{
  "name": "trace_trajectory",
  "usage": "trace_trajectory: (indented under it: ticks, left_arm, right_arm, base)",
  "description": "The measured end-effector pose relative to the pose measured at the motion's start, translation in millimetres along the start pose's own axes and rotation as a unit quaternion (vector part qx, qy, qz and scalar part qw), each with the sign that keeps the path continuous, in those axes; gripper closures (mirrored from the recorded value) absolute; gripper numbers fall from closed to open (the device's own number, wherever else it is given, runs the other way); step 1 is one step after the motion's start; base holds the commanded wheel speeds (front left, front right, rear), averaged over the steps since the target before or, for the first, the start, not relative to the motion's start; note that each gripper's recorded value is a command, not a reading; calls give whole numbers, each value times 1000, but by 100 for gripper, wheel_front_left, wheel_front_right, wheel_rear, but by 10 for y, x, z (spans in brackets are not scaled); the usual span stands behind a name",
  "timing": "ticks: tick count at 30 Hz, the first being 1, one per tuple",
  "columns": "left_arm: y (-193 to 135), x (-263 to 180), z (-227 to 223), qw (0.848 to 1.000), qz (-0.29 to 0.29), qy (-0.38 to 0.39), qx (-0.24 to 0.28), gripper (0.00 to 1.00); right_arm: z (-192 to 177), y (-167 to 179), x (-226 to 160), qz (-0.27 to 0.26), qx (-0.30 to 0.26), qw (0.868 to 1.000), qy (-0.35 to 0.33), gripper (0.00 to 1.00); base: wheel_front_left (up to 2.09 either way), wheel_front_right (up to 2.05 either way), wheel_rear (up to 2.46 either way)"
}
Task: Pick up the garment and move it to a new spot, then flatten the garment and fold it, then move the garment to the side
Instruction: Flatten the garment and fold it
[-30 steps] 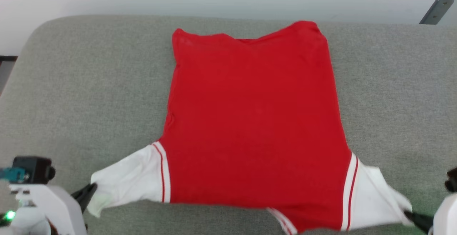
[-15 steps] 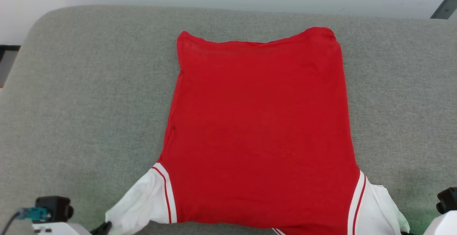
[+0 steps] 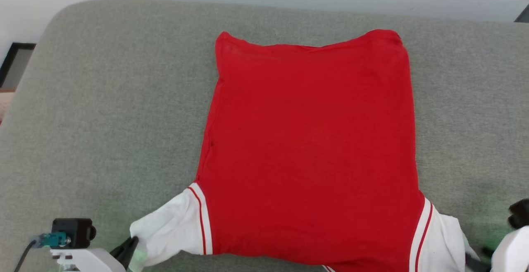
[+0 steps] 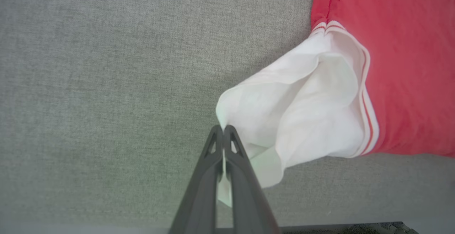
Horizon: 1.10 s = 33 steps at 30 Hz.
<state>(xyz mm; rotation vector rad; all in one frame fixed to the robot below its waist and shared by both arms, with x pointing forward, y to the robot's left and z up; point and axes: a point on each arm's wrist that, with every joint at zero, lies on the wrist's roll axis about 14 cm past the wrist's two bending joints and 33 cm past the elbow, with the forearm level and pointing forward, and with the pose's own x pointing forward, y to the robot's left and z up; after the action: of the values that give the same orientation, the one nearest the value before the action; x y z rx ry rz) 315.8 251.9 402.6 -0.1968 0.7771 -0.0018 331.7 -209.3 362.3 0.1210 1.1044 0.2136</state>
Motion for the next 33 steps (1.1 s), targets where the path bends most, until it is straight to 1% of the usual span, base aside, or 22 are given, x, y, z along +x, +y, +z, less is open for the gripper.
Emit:
trace_trajectory:
  ticks: [2,4,8,10,14,18,21,23,25,26,27,33]
  left_arm:
    - [4,11,27,1000,1,-8,3,100]
    - [-3,21,51,1000,0,-16,5,100]
    - [-44,63,95,1000,-6,-25,4,100]
    - [-62,94,114,1000,-8,-28,5,100]
    - [-132,168,159,999,-19,-35,7,100]
    - [-172,230,189,999,-26,-38,8,100]
    - [-191,270,208,999,-30,-39,8,100]
    - [-202,298,224,999,-33,-42,8,100]
    - [-216,330,222,999,-35,-41,5,100]
    - [-218,345,218,999,-36,-40,4,100]
    - [-221,376,209,999,-38,-38,2,100]
    - [-183,453,159,999,-35,-32,-7,100]
  right_arm:
    - [118,-2,-61,0,-8,1000,-12,0]
    - [324,-5,-154,-2,-14,999,-38,0]
    - [845,94,-385,4,-38,993,-116,0]
    - [1174,149,-487,2,-56,985,-165,0]
    - [1786,303,-560,-1,-93,962,-255,0]
    - [2244,401,-425,-1,-110,946,-304,0]
    - [2533,473,-258,1,-121,939,-322,0]
    - [2677,510,-104,4,-120,940,-320,0]
    - [2767,530,80,5,-122,944,-306,0]
    - [2804,521,173,1,-123,948,-294,0]
    - [2859,524,367,-1,-121,956,-266,0]
    - [2909,586,906,1,-104,979,-175,0]
  base:
    - [0,0,0]
    - [0,0,0]
    - [0,0,0]
    - [0,0,0]
    - [0,0,0]
    - [0,0,0]
    - [0,0,0]
    - [0,0,0]
    - [0,0,0]
    - [0,0,0]
    - [0,0,0]
    - [0,0,0]
